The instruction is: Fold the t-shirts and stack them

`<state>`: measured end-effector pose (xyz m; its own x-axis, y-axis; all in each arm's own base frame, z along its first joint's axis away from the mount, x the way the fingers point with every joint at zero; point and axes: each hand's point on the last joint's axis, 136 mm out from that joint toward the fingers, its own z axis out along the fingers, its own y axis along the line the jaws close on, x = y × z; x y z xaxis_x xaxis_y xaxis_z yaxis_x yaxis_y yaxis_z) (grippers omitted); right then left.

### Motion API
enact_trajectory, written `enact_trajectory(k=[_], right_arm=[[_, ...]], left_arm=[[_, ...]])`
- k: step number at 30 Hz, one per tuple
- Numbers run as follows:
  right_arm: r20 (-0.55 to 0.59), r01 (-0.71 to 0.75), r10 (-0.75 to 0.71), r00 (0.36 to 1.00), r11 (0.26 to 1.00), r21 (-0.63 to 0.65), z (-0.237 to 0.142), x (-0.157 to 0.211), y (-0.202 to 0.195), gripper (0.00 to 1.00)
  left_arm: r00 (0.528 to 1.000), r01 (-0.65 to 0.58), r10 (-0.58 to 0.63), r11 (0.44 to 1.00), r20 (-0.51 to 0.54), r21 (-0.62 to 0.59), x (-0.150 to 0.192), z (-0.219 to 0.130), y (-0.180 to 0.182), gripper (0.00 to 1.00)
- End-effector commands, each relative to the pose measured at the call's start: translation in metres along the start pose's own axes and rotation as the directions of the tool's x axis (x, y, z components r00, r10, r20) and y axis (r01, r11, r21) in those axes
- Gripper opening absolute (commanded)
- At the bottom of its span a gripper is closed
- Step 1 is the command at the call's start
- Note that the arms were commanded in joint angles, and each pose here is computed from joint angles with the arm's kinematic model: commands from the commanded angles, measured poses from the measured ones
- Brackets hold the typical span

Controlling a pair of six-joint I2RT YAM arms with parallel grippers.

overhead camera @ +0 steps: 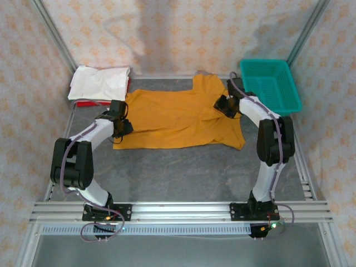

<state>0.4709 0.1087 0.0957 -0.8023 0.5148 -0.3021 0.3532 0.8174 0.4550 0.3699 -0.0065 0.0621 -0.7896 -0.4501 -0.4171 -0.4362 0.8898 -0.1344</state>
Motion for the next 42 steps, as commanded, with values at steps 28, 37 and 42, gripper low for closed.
enact_trajectory(k=[28, 37, 42], right_arm=[[0.061, -0.084, 0.095, 0.994, 0.983, -0.163, 0.063, -0.041, 0.040, 0.00], [0.078, -0.068, 0.081, 0.994, 0.985, -0.158, 0.037, -0.040, 0.048, 0.18], [0.075, -0.096, 0.106, 0.992, 0.987, -0.126, 0.014, -0.014, 0.024, 0.22]], left_arm=[[1.000, -0.014, 0.014, 1.000, -0.012, -0.021, 0.007, 0.008, 0.004, 0.30], [1.000, -0.018, 0.018, 1.000, -0.009, -0.020, 0.006, 0.005, 0.004, 0.30], [1.000, -0.019, 0.019, 1.000, 0.004, -0.007, 0.005, -0.003, 0.003, 0.30]])
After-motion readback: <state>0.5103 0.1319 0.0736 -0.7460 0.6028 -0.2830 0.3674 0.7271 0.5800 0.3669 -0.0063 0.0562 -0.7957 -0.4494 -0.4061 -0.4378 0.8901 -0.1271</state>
